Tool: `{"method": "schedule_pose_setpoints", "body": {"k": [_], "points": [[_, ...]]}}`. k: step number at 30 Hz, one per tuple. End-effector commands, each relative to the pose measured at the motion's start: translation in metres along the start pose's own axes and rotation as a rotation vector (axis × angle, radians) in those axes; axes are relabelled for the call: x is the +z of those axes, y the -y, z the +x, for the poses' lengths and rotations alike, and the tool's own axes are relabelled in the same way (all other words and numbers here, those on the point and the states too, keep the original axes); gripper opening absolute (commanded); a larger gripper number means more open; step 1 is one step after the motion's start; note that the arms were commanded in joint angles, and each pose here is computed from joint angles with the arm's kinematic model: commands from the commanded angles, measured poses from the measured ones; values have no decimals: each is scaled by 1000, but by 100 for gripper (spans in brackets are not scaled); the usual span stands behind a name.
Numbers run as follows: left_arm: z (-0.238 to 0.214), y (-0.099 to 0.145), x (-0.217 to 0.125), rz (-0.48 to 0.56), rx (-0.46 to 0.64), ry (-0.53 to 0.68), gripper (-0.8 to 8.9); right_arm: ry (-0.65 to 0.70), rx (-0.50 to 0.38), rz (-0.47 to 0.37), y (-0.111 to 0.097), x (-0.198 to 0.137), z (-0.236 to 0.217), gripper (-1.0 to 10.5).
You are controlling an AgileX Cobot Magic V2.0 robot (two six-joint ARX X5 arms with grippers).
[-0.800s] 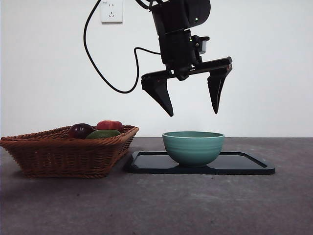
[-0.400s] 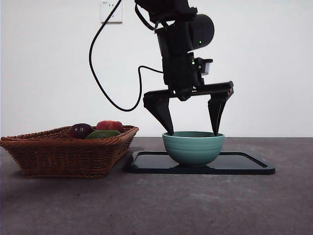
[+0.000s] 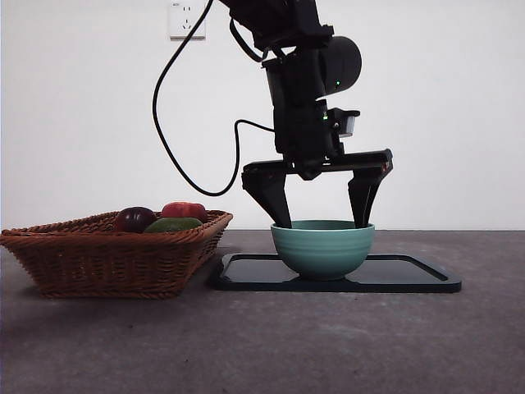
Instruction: Pick up the wifruite, put it on the bowl, pick up the plate, put it on desk
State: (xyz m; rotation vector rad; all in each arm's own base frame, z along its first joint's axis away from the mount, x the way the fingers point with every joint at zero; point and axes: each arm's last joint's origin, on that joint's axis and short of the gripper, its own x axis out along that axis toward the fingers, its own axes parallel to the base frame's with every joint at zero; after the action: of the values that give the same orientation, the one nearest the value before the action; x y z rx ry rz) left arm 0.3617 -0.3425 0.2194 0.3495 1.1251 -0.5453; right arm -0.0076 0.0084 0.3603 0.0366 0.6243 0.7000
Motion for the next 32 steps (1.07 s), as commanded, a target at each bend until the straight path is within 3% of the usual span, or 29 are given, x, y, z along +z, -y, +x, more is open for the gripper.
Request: {"method": "schedule_pose_setpoints", "body": {"k": [1, 16, 19, 28, 32], "points": [[11, 5, 2, 33, -5, -3, 560, 30, 9, -1, -1, 4, -2, 629], [14, 6, 3, 53, -6, 11, 550, 30, 9, -1, -1, 4, -2, 629], [17, 6, 3, 53, -6, 15, 491, 30, 9, -1, -1, 4, -2, 629], [32, 8, 0, 61, -3, -13, 488, 30, 9, -1, -1, 4, -2, 629], [34, 7, 0, 59, 7, -18, 388, 31, 9, -1, -1, 4, -2, 629]]}}
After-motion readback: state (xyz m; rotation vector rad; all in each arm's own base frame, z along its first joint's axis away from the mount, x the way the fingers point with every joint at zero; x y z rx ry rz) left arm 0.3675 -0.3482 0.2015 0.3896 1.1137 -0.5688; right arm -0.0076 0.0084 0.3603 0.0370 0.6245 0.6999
